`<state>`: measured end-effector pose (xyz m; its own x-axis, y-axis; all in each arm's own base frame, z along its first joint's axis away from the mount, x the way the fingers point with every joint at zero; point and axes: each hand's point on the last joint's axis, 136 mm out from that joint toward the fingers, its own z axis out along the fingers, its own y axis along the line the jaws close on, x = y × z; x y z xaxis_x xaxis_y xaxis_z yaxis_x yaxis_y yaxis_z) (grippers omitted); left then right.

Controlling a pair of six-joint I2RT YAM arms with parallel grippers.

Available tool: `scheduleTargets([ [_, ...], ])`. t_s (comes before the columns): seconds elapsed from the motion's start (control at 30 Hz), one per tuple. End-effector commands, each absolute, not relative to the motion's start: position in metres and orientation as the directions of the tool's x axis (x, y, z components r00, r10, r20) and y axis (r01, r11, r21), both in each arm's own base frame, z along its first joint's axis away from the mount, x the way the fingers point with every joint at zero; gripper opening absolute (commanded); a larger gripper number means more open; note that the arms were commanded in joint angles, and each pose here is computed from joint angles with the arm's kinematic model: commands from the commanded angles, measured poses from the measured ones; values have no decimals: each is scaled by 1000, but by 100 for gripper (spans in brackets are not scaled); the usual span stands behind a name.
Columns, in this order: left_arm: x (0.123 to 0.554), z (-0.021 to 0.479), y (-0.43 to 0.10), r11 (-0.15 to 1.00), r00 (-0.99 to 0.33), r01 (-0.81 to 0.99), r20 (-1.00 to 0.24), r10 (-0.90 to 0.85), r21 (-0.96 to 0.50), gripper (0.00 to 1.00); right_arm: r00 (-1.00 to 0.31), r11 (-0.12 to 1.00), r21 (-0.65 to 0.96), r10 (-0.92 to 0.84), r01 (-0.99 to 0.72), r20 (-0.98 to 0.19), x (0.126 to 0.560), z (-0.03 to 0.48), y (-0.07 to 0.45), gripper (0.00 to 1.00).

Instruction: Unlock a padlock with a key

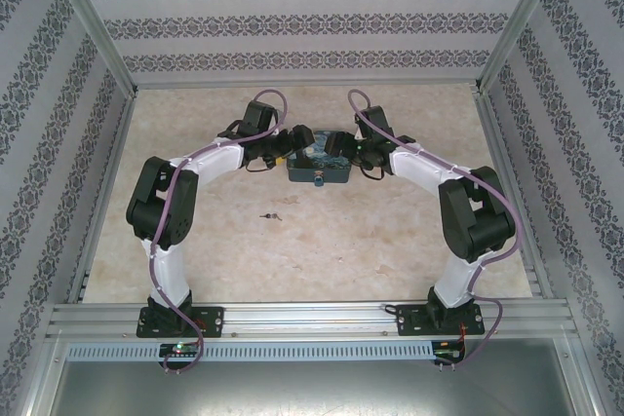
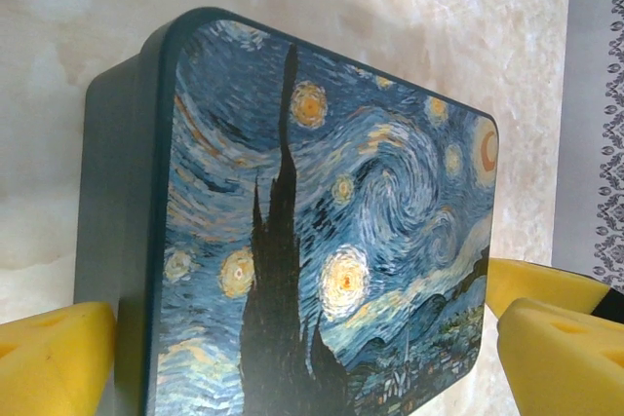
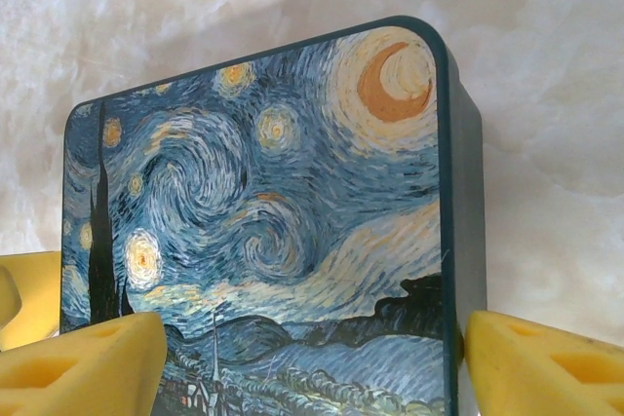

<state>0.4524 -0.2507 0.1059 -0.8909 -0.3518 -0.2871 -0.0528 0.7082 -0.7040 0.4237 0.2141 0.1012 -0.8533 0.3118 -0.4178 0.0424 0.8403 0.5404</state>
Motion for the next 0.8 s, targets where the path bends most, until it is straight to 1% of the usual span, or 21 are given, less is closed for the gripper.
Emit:
scheduleTargets([
  [0.0,448,118,-254,692,-883,-8,-320,-343,-722,99,-869,824,567,289,11,-402,418,105,236,80],
  [0.33,430,115,-246,667,-872,-39,-301,-386,-744,100,-872,816,579,293,14,-391,409,100,243,80],
  [0.43,429,114,-243,678,-871,-41,-307,-384,-734,100,-870,815,579,294,13,-395,410,102,243,80],
  [0.57,432,111,-241,696,-871,-48,-311,-381,-717,100,-862,818,574,305,19,-405,414,106,239,82],
  [0.77,447,111,-229,702,-857,-75,-313,-408,-708,100,-822,829,556,350,50,-448,415,120,213,86],
])
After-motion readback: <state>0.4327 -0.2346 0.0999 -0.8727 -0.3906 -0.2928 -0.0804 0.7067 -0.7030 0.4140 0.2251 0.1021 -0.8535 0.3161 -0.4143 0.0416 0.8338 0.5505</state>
